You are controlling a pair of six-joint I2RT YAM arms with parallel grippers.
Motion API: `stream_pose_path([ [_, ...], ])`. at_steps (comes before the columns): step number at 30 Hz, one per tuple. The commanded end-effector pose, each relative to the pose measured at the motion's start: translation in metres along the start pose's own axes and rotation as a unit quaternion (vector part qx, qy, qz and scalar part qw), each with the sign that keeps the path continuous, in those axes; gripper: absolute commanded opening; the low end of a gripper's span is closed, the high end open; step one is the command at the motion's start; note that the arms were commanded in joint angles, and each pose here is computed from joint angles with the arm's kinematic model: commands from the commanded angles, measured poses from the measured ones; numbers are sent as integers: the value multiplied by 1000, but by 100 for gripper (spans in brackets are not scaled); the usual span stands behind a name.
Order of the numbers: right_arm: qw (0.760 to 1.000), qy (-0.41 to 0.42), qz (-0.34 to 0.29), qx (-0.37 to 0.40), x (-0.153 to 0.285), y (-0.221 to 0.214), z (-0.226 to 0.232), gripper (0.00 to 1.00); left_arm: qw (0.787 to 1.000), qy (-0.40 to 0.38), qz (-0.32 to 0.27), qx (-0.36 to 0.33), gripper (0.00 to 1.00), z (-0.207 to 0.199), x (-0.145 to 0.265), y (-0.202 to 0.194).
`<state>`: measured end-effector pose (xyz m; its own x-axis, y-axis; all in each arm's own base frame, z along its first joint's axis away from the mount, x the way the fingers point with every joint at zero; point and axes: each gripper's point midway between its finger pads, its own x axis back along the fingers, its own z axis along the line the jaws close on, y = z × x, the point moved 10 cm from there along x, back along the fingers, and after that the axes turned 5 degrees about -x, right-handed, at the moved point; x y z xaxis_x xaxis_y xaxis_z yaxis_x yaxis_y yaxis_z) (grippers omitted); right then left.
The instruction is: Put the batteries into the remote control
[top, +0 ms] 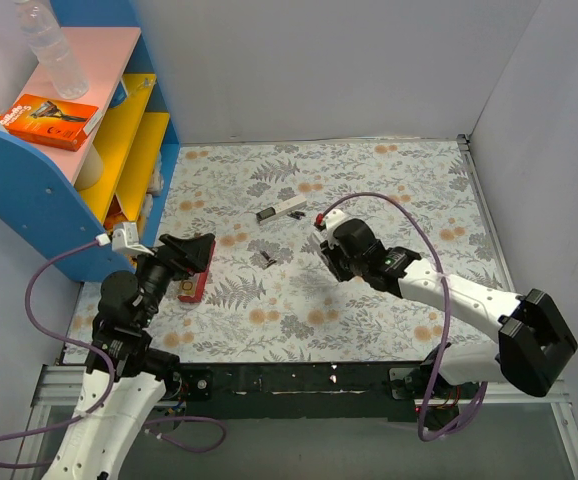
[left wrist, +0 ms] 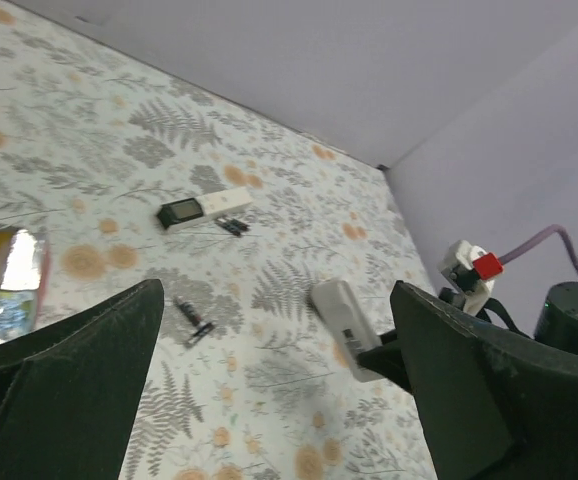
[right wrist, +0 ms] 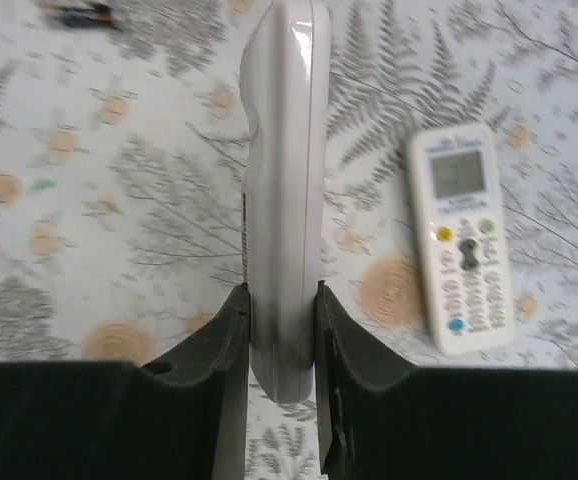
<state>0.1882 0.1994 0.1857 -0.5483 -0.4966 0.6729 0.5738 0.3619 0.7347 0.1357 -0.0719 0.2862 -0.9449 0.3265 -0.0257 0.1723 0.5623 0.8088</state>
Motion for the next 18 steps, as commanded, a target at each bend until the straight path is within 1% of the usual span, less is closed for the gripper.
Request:
stream_pose_path([
  [1, 981, -182, 30, 52, -7, -18, -33, 1, 992, 100, -5, -72, 98, 24, 11, -4],
  [2, 977, -197, 40, 69, -12, -21, -37, 1, 992, 100, -12, -73, 98, 25, 13, -3],
  [8, 960, -246, 86, 101, -29, -42, -45, 1, 990, 117, -26, -79, 98, 31, 14, -5],
  [10, 956, -253, 97, 115, -33, -47, -43, 1, 990, 117, -29, -80, 98, 30, 14, -4],
  [12, 946, -272, 111, 134, -37, -53, -42, 1, 989, 118, -32, -80, 98, 30, 14, -4],
  [15, 937, -285, 135, 152, -44, -62, -40, 6, 989, 120, -36, -79, 98, 31, 15, -3],
  [16, 935, -285, 143, 156, -45, -64, -39, 11, 989, 120, -37, -79, 98, 30, 16, -2],
  [18, 938, -270, 151, 159, -48, -68, -32, 18, 989, 119, -40, -80, 98, 30, 17, -1],
])
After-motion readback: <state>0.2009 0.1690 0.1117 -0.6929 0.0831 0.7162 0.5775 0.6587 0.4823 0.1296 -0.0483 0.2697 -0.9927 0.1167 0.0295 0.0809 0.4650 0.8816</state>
